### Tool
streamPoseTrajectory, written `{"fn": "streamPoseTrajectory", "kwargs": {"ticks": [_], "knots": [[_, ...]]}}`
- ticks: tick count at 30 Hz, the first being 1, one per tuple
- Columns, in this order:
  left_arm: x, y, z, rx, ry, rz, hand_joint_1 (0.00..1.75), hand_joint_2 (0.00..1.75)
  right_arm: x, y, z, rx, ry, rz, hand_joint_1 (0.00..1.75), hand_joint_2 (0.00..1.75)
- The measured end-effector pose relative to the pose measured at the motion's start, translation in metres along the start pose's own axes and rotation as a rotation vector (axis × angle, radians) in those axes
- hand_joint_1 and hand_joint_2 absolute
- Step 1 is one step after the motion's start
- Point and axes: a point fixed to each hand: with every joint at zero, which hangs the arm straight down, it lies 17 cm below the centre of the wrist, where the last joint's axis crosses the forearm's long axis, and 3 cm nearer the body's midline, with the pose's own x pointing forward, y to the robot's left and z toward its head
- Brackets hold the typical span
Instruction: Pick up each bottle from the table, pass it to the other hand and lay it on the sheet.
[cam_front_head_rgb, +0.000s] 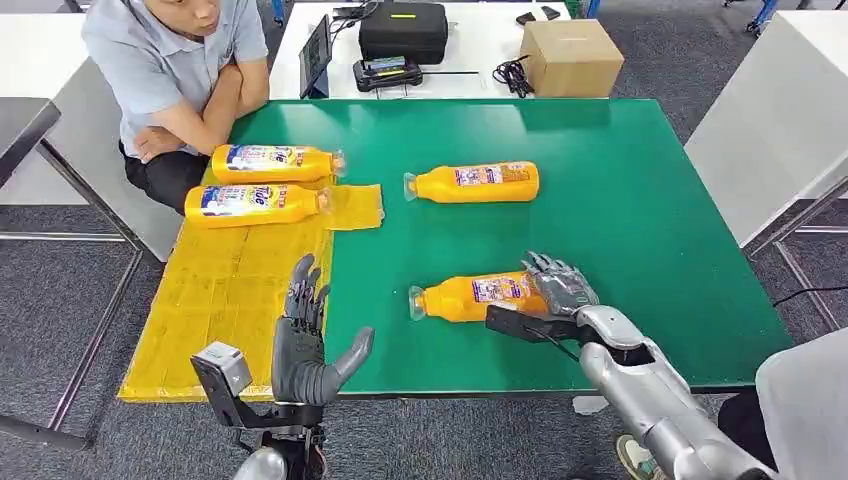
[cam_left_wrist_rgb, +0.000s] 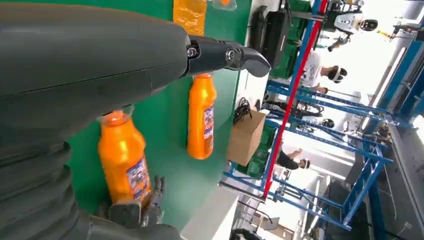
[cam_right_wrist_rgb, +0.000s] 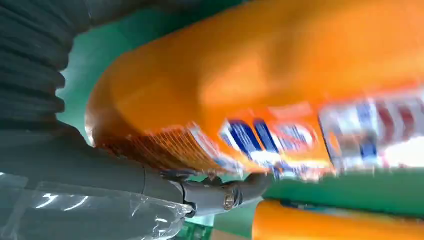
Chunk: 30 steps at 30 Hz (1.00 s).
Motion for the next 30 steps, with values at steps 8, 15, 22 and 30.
{"fn": "streamPoseTrajectory", "kwargs": {"ticks": [8,15,22,30], "knots": [[-0.004,-0.006,-0.002,-0.015,0.011,0.007,0.0,1.75,-0.022,0.001,0.0,0.095,-0.003,0.089,1.75,1.75],[-0.008,-0.015,-0.001,-0.037,0.017,0.04,0.0,1.75,-0.028,0.008,0.015,0.17,-0.058,-0.135,1.75,1.75],[-0.01,-0.02,0.0,-0.051,0.021,0.043,0.0,1.75,-0.04,0.009,0.021,0.172,-0.045,-0.142,1.75,1.75],[-0.006,-0.019,-0.001,-0.041,-0.003,0.038,0.0,1.75,-0.023,0.006,0.019,0.048,-0.091,-0.324,1.75,1.75]]}}
